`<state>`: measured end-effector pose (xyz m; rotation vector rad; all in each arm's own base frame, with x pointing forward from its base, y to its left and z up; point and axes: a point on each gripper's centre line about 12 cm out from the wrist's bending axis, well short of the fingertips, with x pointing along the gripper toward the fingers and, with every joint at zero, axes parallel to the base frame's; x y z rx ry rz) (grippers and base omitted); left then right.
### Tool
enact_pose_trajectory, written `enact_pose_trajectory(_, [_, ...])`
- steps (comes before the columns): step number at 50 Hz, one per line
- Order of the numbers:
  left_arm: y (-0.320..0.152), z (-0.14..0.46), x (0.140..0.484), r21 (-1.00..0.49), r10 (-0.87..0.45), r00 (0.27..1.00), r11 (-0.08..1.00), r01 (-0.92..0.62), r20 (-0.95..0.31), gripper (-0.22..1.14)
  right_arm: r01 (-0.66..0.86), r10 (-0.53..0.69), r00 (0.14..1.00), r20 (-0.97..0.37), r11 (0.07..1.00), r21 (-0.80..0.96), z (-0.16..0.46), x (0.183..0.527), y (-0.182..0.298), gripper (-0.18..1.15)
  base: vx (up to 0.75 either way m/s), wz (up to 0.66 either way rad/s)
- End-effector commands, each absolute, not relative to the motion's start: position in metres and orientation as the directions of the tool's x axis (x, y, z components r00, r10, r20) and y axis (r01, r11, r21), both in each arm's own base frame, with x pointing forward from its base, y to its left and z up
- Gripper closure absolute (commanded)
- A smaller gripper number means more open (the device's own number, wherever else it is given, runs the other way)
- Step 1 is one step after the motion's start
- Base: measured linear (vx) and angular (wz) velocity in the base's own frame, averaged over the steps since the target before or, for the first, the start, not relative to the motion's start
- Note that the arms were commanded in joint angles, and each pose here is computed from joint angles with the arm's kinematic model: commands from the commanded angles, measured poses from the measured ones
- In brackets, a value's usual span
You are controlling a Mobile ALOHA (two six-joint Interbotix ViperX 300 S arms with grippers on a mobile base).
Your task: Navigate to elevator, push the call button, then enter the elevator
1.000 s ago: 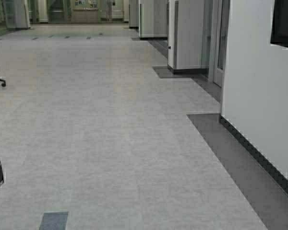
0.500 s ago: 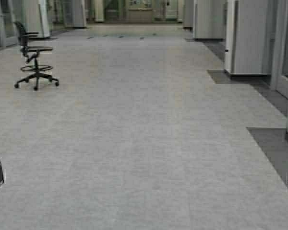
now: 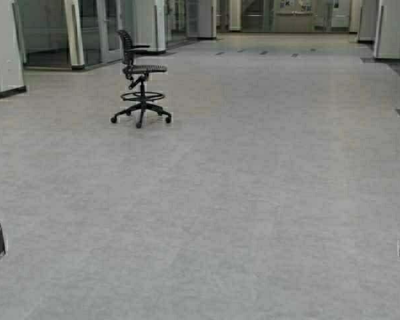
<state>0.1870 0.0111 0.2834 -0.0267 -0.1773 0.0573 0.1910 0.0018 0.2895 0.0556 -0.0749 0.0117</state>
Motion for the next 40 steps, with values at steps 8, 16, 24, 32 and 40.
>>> enact_pose_trajectory(8, [0.0113,0.2803,0.1904,-0.036,0.059,0.985,0.998,-0.054,0.163,0.9,-0.013,0.008,0.996,0.086,0.998,0.054,0.2939,0.1936,0.0016,0.92,0.69,0.27])
enact_pose_trajectory(16, [0.0113,0.2854,0.19,-0.039,0.059,0.982,0.998,-0.053,0.18,0.9,-0.014,0.008,0.995,0.103,0.998,0.058,0.2981,0.1918,0.0015,0.92,0.69,0.32])
enact_pose_trajectory(24, [0.0114,0.2815,0.1919,-0.036,0.059,0.985,0.998,-0.054,0.163,0.9,-0.014,0.008,0.994,0.106,0.998,0.059,0.2977,0.1903,0.0015,0.92,0.7,0.4])
enact_pose_trajectory(32, [0.0115,0.2824,0.1912,-0.048,0.06,0.984,0.997,-0.053,0.168,0.9,-0.016,0.01,0.995,0.104,0.998,0.059,0.2966,0.1901,0.0018,0.92,0.74,0.45])
enact_pose_trajectory(40, [0.0115,0.2841,0.1898,-0.066,0.061,0.982,0.997,-0.05,0.177,0.9,-0.016,0.01,0.994,0.107,0.998,0.058,0.2979,0.1903,0.0018,0.92,0.73,0.3])
